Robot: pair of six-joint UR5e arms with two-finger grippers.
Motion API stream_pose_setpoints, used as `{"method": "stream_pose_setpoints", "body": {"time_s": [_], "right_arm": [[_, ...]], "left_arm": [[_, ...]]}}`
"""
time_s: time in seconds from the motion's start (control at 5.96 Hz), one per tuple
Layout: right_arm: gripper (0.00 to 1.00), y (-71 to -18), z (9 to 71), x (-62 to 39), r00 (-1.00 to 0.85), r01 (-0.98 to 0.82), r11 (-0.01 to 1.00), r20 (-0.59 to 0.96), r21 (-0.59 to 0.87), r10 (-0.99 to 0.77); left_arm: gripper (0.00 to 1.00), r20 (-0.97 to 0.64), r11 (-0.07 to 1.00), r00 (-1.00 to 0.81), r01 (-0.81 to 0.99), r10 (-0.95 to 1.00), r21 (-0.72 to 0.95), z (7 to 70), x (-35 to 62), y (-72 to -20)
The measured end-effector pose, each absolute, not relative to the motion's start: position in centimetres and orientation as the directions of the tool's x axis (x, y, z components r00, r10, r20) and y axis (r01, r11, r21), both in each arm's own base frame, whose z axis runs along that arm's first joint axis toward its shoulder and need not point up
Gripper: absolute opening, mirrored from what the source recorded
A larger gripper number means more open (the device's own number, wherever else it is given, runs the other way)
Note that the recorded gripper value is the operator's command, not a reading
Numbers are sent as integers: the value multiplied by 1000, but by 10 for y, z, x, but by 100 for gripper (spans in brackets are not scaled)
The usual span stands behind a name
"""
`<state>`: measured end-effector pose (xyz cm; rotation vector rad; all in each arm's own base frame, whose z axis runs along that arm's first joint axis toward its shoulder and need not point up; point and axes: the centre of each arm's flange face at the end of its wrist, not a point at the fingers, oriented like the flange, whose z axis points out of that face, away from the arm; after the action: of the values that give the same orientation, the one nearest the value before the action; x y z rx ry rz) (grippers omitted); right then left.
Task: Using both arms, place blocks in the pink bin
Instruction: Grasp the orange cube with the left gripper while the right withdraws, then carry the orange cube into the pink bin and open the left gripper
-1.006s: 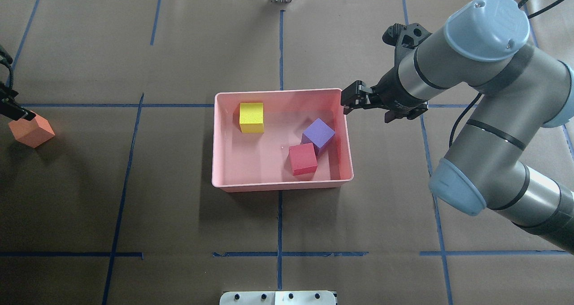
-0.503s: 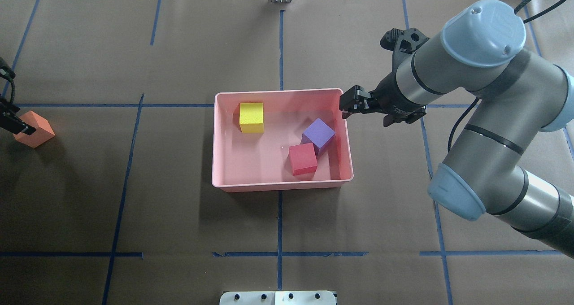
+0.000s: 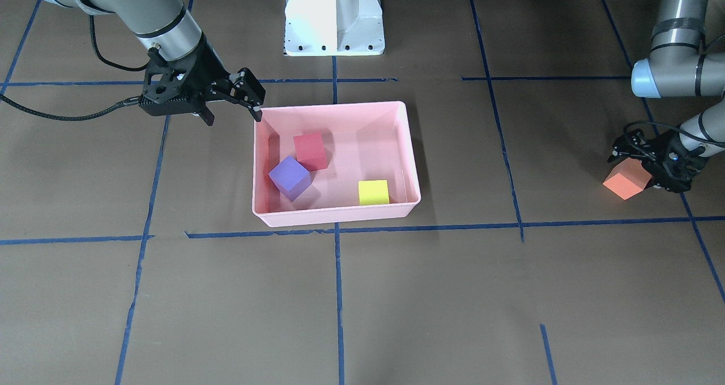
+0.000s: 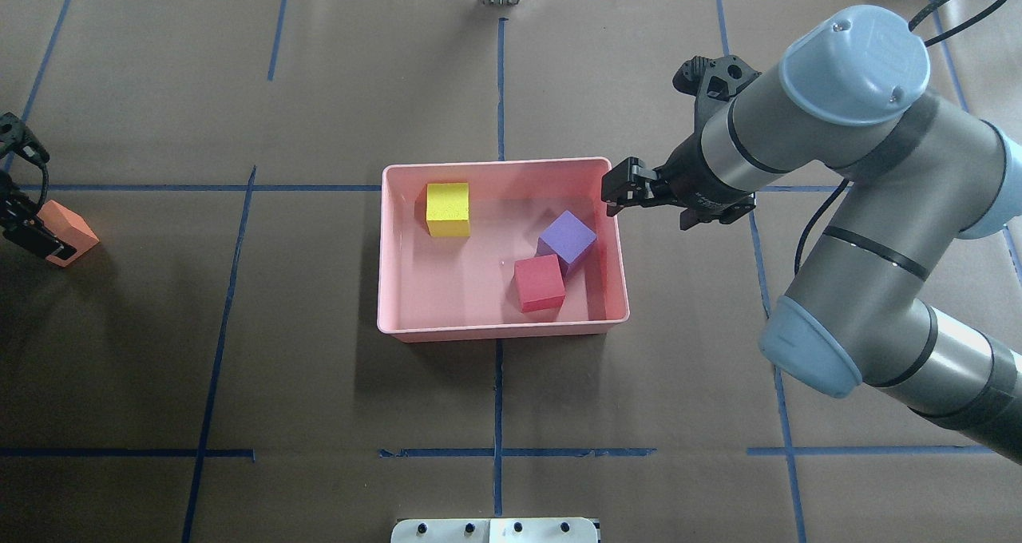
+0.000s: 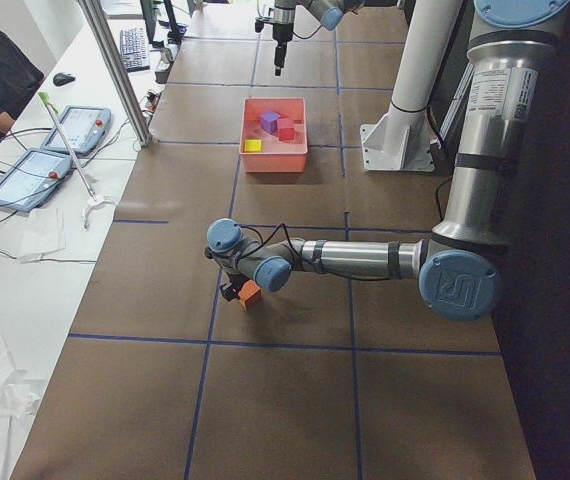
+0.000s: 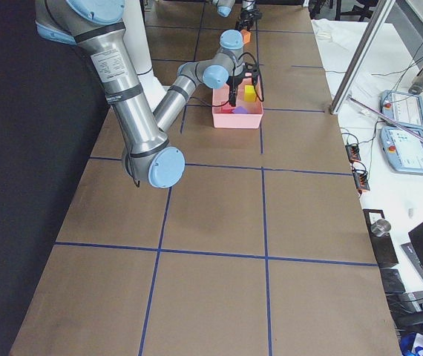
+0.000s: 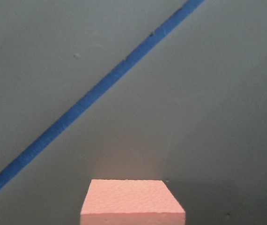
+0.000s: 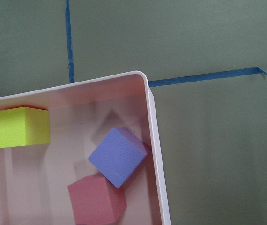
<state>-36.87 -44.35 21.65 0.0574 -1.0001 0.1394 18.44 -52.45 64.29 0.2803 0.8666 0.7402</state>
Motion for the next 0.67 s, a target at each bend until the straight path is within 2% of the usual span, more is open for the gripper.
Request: {"method": "stream_pose_setpoints", "body": {"time_s": [0.17, 0.34, 0.5, 0.67], "right_arm": [[100, -443, 217, -371, 535, -145, 989, 840, -11, 88], [100, -442, 217, -371, 537, -150, 989, 839, -7, 87], [100, -438, 221, -364, 538, -151, 989, 838, -6, 88], [100, -428, 231, -348, 538, -153, 988, 838, -8, 90]], "left_arm": [[54, -581, 719, 430, -482, 692, 501, 646, 187, -524], [14, -577, 718, 433, -489, 692, 494, 649, 191, -523], [3, -583, 727, 440, -486, 683, 485, 650, 192, -522], [3, -609, 763, 463, -451, 644, 464, 638, 195, -525]]}}
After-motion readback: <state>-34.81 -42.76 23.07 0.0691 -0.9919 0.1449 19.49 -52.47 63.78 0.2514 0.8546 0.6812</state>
